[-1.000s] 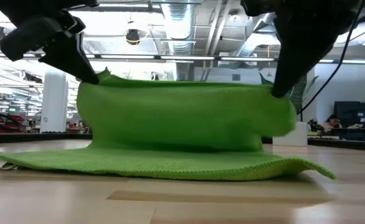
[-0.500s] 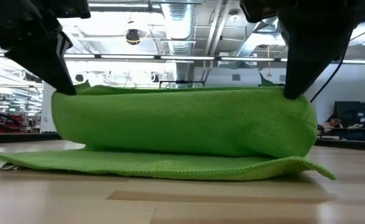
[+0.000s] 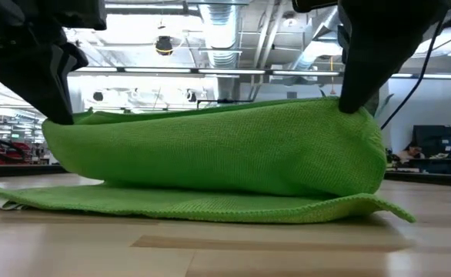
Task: Roll microfiber towels into tight, uniform cylinder then place into a basket
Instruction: Fold the green microfiber cloth
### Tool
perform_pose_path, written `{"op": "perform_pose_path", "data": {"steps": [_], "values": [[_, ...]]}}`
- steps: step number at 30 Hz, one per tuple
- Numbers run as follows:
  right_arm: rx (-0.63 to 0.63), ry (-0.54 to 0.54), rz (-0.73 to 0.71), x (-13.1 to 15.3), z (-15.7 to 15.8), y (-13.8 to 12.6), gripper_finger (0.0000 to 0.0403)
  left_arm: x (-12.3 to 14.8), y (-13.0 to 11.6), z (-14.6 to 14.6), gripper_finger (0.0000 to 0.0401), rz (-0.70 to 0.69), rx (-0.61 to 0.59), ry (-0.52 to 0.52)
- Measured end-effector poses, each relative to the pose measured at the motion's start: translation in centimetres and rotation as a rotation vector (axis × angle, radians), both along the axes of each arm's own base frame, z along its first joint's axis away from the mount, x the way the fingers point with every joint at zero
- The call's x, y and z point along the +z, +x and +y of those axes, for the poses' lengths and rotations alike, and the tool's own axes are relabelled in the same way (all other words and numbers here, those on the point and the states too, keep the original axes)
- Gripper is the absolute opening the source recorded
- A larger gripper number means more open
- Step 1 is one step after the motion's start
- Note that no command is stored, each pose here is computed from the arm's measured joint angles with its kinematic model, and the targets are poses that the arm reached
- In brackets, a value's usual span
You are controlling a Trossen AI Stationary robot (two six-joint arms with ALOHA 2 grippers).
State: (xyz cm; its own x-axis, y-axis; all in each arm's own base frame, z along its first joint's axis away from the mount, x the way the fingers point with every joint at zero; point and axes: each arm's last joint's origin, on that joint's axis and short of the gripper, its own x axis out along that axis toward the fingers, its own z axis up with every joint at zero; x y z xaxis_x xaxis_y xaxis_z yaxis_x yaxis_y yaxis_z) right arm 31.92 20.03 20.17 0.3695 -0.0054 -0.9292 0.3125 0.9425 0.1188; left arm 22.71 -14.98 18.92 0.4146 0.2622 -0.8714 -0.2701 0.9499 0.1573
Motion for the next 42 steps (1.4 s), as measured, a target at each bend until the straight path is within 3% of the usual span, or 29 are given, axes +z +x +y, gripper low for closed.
{"op": "perform_pose_path", "data": {"steps": [10, 25, 35, 42], "values": [[0.01, -0.009, 0.006, 0.0, -0.1, -0.1, 0.0011, 0.0, 0.1, 0.0, 0.0004, -0.006, -0.002, -0.002], [0.045, -0.02, -0.002, 0.0, 0.0, 0.0, 0.0011, 0.0, 0.0, -0.1, 0.0117, -0.006, 0.045, -0.047], [0.119, -0.01, -0.072, 0.3, 0.4, 0.6, 0.0011, 0.2, 1.0, 1.5, 0.0113, -0.069, 0.062, 0.106], [0.127, -0.012, -0.07, 0.3, 0.6, 0.5, 0.0011, 0.3, 3.1, 4.1, 0.0108, -0.052, 0.047, 0.09]]}}
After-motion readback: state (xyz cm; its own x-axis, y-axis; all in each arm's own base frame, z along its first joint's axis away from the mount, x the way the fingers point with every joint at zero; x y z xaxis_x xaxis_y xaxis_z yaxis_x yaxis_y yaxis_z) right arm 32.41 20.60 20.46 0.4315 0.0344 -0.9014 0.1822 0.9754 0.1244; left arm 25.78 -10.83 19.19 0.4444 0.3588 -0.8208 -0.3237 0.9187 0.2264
